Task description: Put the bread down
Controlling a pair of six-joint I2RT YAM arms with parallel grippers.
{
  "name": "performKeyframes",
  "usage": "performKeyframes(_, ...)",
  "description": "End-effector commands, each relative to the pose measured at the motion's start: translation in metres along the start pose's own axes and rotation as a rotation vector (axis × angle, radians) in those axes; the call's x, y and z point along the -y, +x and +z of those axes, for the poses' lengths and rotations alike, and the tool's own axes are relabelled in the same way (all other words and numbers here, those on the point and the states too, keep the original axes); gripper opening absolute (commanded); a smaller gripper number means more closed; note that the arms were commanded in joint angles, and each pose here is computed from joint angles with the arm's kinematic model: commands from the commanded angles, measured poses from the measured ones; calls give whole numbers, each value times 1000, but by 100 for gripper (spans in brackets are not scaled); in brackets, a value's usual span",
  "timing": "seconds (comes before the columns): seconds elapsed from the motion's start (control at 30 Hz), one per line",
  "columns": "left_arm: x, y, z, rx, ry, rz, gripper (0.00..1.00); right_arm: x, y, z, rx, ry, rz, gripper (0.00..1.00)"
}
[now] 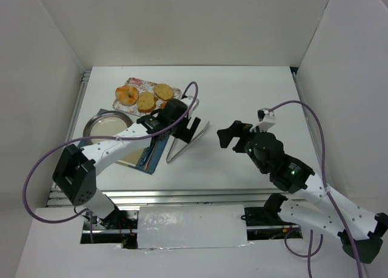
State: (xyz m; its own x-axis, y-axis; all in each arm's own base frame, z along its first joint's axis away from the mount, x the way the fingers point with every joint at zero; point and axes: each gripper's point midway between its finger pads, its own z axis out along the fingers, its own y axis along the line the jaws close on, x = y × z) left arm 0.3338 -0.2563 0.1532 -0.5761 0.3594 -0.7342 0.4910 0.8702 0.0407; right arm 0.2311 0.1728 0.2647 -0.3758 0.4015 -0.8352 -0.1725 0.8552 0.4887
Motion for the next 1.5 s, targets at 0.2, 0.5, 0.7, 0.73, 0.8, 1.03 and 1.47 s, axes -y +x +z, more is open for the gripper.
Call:
performKeyframes(0.2,-13,41,14,-74,-31,56,99,1,-11,-10,56,-23,34,100)
performKeyframes(0.5,-11,61,46,-173,-33,76,100,0,-11,-11,54,-29,35,100)
performKeyframes(0.7,-13,58,62,-196,-66,75,100,-1,-12,-13,54,-39,38,100)
performKeyframes(0.73,-12,59,65,-202,-66,77,100,-1,-12,-13,54,-39,36,100)
performKeyframes(0.8,-13,57,67,-195,-70,76,100,0,-12,-13,55,-36,36,100)
performKeyframes(1.03,-17,51,75,-198,-113,79,100,0,-12,-13,56,-36,38,100)
performKeyframes(1.47,-15,58,86,-210,-71,56,99,1,-14,-16,66,-39,43,100)
